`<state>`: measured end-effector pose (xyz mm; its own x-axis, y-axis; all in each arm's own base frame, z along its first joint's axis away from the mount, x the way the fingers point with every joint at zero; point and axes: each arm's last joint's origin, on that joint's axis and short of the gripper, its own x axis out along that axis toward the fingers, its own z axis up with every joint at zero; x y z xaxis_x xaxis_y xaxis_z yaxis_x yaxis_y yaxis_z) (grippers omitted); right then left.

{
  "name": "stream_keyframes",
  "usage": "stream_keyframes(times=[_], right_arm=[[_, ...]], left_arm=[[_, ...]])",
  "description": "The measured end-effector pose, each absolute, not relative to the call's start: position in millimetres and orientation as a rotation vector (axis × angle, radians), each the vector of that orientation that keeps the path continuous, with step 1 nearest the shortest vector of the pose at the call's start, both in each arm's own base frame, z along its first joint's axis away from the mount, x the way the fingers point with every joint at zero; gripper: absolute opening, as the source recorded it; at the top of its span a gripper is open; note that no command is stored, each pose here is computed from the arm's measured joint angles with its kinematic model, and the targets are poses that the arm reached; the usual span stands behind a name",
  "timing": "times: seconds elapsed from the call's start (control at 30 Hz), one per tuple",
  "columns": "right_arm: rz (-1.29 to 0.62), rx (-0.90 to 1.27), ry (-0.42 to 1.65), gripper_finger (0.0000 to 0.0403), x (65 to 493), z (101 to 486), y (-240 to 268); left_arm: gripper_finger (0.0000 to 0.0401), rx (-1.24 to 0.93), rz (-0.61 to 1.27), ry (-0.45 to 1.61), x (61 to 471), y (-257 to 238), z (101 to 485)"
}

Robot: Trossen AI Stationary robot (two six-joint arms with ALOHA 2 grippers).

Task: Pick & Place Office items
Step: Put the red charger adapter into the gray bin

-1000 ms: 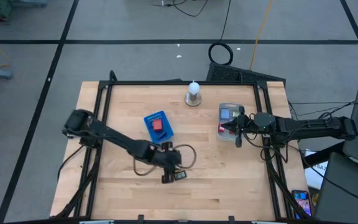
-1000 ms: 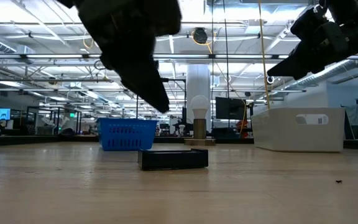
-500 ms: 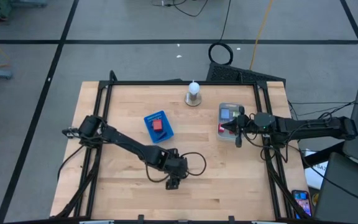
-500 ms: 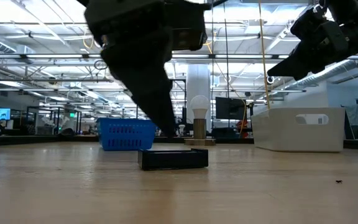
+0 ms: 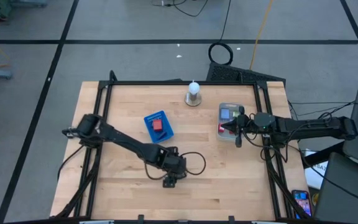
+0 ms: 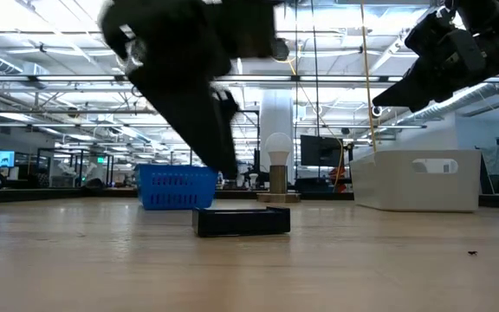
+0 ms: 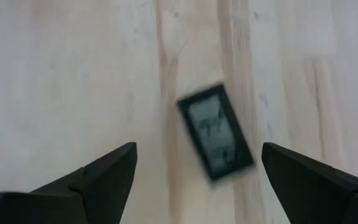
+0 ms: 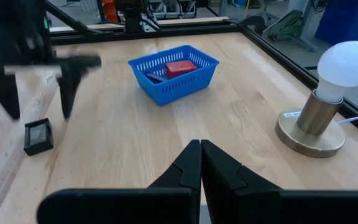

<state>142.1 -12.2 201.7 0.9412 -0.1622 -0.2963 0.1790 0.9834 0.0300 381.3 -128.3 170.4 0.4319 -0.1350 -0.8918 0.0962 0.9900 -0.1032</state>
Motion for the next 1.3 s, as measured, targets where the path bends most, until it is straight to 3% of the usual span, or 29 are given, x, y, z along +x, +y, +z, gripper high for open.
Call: stream_keyframes(times=[0.13,0.27,0.4,0.63,0.87,1.3], right_arm=[[-0.174,0.057,0.302,0.0,142,201,-12],[-0.174,0.061,0.312,0.0,142,200,-12],[-0.173,0.06,0.321,0.0,141,199,-12],[-0.177,0.085,0.327,0.0,141,199,-12],[-0.177,0.086,0.364,0.0,140,195,-12],[-0.15,0.091,0.373,0.0,140,195,-11]], left_arm=[[0.0348,0.088,-0.075,1.107,361,-114,210],[0.0349,0.219,0.161,1.068,334,-85,254],[0.0355,0.222,0.253,1.098,312,-49,274],[0.0358,0.186,0.112,1.181,297,6,240],[0.0359,0.086,0.162,1.207,296,49,215],[0.0392,0.007,0.129,1.309,304,74,181]])
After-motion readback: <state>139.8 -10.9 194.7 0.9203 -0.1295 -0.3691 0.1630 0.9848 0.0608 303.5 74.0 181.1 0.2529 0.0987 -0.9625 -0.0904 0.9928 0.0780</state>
